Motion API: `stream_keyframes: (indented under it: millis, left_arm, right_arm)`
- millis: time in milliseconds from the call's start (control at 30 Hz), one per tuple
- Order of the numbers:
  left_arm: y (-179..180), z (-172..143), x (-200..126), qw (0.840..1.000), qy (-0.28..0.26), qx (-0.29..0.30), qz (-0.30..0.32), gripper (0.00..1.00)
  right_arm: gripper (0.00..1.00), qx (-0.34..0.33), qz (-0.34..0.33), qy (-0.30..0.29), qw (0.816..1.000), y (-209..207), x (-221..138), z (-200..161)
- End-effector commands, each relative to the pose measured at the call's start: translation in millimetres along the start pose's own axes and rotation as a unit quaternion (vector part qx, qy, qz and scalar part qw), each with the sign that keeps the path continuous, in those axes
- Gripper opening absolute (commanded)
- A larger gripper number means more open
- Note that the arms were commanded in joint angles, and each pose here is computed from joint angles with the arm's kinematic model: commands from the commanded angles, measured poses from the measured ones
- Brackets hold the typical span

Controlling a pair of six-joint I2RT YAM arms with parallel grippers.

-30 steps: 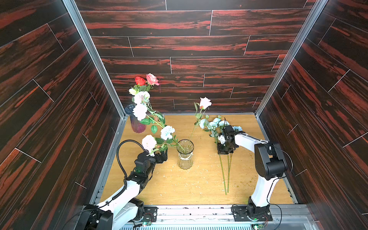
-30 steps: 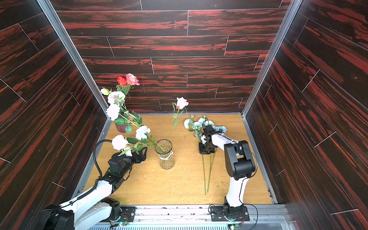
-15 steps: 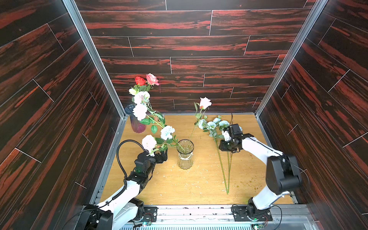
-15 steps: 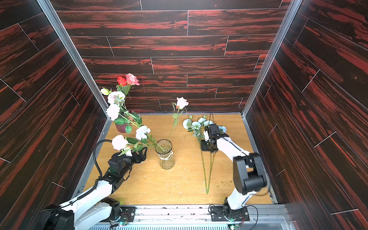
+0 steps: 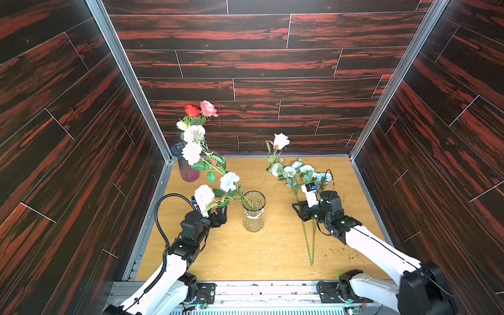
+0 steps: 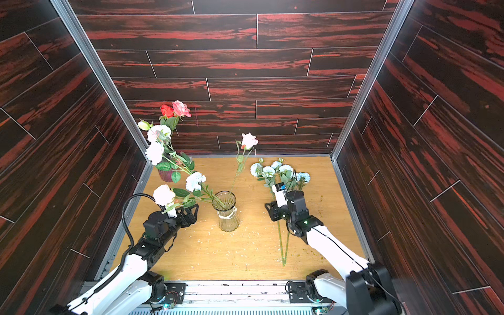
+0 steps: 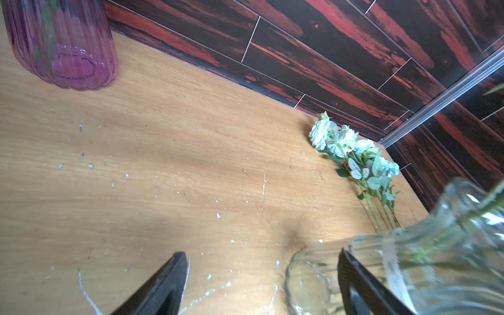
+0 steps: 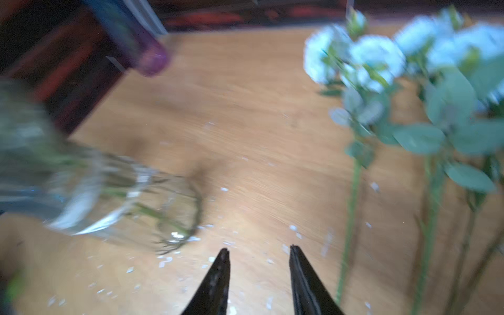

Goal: Pick out blue flowers from the vase
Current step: Place the flower at the center of the board, then pick up the flower from the vase.

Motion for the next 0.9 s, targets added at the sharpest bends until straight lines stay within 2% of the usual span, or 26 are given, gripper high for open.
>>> stream_keyframes:
  millis: [0, 200, 367, 533, 833, 867]
  left_arm:
    - [5, -10, -5, 1.0, 0.025, -0.005, 0.013, 0.86]
    - [10, -14, 10, 0.999, 0.035, -0.007, 0.02, 0.85]
    - [6, -14, 19, 0.999, 0.047, -0.002, 0.012, 0.84]
    - [5, -13, 12, 0.999, 0.039, 0.0, 0.004, 0.84]
    - [1, -9, 16, 0.999, 0.034, 0.003, -0.006, 0.84]
    - [0, -7, 18, 1.0, 0.028, 0.004, -0.006, 0.84]
  right_arm:
    - [0.39, -0.052, 0.058, -0.091, 0.993, 24, -19, 36]
    - [0.39, -0.085, 0.177, -0.122, 0.973, 66, -35, 67]
    - [0.38, -0.138, 0.248, -0.081, 0.956, 110, -23, 95]
    - [0.35, -0.171, 0.26, -0.044, 0.949, 137, 10, 105]
    - [0.25, -0.196, 0.259, -0.009, 0.946, 138, 43, 106]
    - [0.24, -0.2, 0.243, -0.01, 0.949, 134, 46, 106]
Point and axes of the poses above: each gripper's point midway between its finger pads, its own x axis out along the fingers, its own y axis along the line the jaws close on, z = x × y, the point moved 7 cm from there along -x, back along the fingers, and after that the axes turned 15 degrees about -x, right-handed, at the moved point
